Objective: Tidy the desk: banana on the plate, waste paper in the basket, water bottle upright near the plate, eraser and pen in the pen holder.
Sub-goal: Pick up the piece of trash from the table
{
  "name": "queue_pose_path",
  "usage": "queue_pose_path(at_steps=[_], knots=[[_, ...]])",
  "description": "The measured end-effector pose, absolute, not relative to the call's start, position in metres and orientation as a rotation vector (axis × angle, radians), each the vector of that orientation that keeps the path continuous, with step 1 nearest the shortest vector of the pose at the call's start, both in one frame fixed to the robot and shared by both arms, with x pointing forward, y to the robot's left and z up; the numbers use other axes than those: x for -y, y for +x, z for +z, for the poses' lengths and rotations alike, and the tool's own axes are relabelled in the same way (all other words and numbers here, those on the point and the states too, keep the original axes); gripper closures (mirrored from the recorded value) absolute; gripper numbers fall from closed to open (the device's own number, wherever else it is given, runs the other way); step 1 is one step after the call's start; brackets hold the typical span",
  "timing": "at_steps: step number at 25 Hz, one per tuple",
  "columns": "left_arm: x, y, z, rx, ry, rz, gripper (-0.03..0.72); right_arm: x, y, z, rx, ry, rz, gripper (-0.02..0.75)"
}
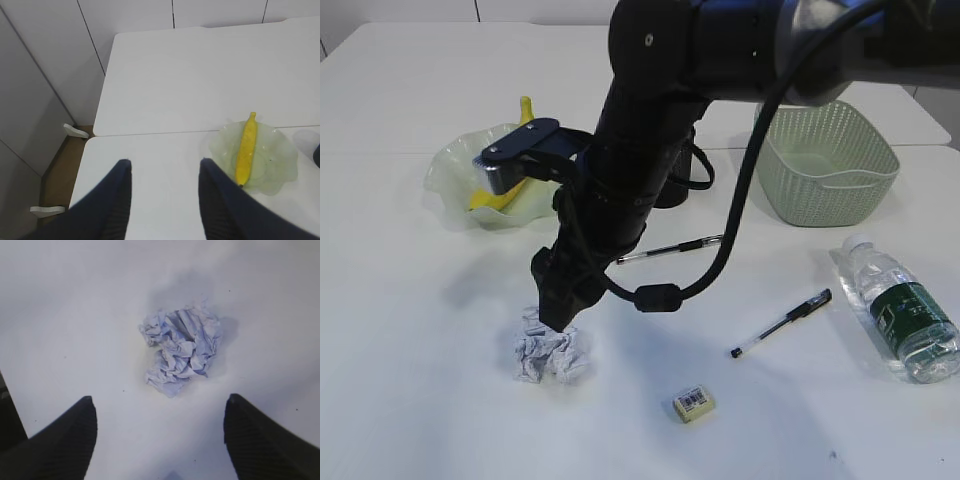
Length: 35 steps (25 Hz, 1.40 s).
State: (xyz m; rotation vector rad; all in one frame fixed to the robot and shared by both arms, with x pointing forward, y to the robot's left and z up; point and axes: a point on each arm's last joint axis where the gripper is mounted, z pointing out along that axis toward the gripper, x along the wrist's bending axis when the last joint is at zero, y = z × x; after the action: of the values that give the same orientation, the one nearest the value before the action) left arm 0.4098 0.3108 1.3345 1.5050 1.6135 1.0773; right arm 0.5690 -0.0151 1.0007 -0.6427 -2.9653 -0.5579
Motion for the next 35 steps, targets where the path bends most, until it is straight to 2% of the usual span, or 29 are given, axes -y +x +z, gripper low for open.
queue_pose_path(at_steps=[9,18,35], knots=[[-0.311,0.411,1.334,-1.615,1.507,1.076,0.377,0.005,0.573,0.969,3.053,-0.544,-0.393,0.152],[-0.309,0.421,1.330,-1.624,1.526,1.046,0.377,0.001,0.578,0.971,3.085,-0.532,-0.450,0.153],[-0.309,0.422,1.329,-1.623,1.527,1.040,0.377,-0.010,0.588,0.937,3.068,-0.499,-0.467,0.152]])
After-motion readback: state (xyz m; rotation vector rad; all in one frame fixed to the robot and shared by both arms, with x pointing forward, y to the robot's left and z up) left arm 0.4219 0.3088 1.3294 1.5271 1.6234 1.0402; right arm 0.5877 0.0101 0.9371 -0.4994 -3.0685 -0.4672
